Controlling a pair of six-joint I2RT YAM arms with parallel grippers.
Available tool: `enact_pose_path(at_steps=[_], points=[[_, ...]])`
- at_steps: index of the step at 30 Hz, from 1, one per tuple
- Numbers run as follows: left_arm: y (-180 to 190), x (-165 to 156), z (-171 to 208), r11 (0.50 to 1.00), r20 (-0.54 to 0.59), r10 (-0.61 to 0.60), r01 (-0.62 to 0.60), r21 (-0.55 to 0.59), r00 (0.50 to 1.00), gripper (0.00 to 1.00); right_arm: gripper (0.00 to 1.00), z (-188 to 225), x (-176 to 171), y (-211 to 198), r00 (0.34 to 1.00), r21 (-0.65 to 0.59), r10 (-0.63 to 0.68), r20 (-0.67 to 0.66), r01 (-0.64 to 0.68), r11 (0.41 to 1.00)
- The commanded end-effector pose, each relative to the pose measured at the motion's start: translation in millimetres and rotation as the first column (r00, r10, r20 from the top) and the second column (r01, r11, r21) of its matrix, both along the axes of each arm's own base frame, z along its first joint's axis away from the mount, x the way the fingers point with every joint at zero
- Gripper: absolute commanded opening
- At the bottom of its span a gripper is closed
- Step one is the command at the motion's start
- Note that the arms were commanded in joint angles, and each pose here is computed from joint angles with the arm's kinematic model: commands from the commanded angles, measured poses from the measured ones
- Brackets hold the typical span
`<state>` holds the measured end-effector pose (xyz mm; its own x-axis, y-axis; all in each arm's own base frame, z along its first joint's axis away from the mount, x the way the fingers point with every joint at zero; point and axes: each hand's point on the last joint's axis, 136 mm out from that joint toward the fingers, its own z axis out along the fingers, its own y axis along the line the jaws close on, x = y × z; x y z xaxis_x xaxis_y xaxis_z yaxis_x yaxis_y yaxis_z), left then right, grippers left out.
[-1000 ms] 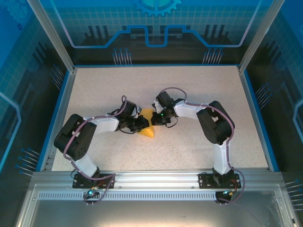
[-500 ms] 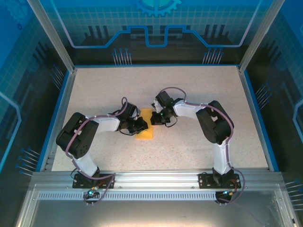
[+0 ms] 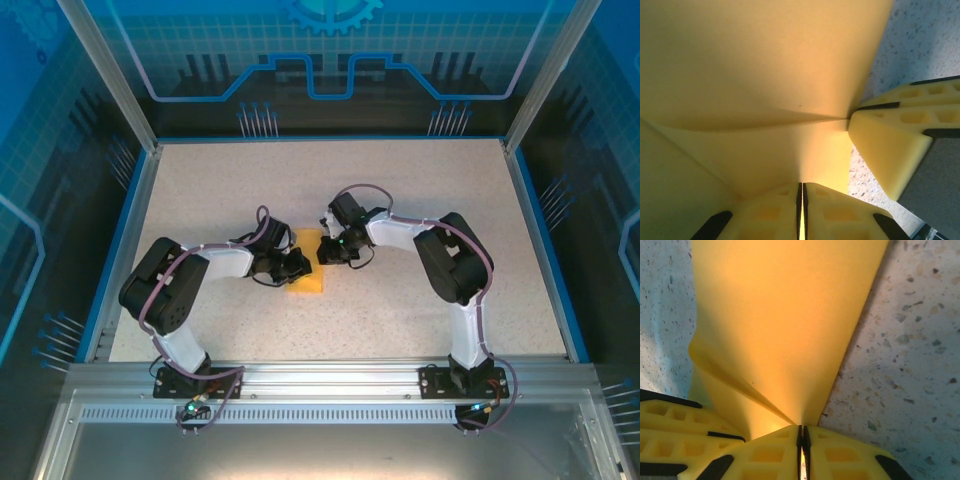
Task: Fold a paper plane with a square sheet of paper (pick it up from the middle)
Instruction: Fold the triangle a second time at the center of the table.
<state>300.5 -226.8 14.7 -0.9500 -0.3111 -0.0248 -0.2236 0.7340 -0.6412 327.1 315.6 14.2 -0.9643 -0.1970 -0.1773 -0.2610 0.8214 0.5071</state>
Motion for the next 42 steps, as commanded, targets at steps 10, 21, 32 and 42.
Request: enact_pose_path(at_steps=[10,21,32,42], points=[[11,0,-8,0.997,-0.033,0.047,-0.045,0.055,0.998,0.13,0.24,37,6,-3,0.995,0.019,-0.05,0.085,0.049,0.999],[15,-2,-14,0.995,-0.044,0.07,-0.066,0.08,0.997,0.1,0.15,34,-39,14,1.0,0.091,0.012,-0.002,-0.012,0.996],[15,-5,-17,0.994,-0.055,0.075,-0.07,0.087,0.996,0.09,0.08,18,-71,28,0.995,0.118,0.051,-0.084,-0.041,0.992],[20,-8,-21,0.991,-0.064,0.094,-0.087,0.104,0.994,0.08,0.08,-11,-97,-1,0.988,-0.001,0.043,-0.147,-0.043,0.999]])
